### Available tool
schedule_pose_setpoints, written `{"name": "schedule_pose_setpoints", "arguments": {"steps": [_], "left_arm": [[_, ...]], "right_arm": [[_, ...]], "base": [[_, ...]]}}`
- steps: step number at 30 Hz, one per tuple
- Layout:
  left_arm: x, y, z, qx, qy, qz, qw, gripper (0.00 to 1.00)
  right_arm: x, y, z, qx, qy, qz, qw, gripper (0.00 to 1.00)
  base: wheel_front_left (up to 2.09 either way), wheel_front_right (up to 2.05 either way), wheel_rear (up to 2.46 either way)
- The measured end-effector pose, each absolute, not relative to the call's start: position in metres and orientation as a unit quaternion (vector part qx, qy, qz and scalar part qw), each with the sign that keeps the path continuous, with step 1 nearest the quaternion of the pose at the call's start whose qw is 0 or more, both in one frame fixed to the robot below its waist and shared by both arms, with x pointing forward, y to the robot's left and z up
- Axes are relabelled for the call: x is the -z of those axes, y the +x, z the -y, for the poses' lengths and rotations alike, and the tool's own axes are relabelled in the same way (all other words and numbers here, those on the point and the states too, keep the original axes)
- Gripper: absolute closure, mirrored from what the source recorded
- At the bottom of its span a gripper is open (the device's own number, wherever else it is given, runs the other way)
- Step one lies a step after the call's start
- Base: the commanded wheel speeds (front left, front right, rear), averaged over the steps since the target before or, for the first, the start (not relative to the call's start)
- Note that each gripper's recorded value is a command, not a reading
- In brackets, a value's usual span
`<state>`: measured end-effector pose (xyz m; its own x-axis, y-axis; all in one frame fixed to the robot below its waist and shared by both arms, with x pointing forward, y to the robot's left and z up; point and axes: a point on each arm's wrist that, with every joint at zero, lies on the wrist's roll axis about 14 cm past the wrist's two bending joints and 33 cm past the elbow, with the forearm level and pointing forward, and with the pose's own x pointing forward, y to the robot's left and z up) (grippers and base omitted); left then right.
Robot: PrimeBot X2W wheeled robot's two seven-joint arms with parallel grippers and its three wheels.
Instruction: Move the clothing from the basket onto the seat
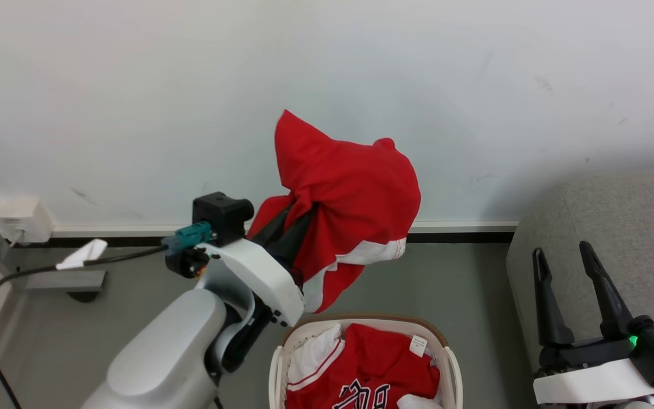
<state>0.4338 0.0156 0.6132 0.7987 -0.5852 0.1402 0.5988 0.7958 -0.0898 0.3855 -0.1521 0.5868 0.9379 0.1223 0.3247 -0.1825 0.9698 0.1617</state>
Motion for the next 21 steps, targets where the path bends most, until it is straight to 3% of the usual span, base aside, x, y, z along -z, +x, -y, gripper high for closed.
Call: {"name": "schedule_pose_setpoints", "arguments": {"steps": [12, 21], "left_arm": [[-0.635, 0.425, -0.022, 0.302, -0.075, 0.075, 0.947, 1.0], [-0.631, 0.422, -0.015, 0.31, -0.079, 0.067, 0.945, 1.0]], "right_arm": [[-0.584, 0.381, 0.122, -0.127, 0.093, 0.149, 0.976, 0.0], [-0.573, 0.372, 0.057, -0.239, 0.054, 0.126, 0.961, 0.0]], "base": [[0.0, 0.0, 0.0], [0.0, 0.0, 0.0]]}}
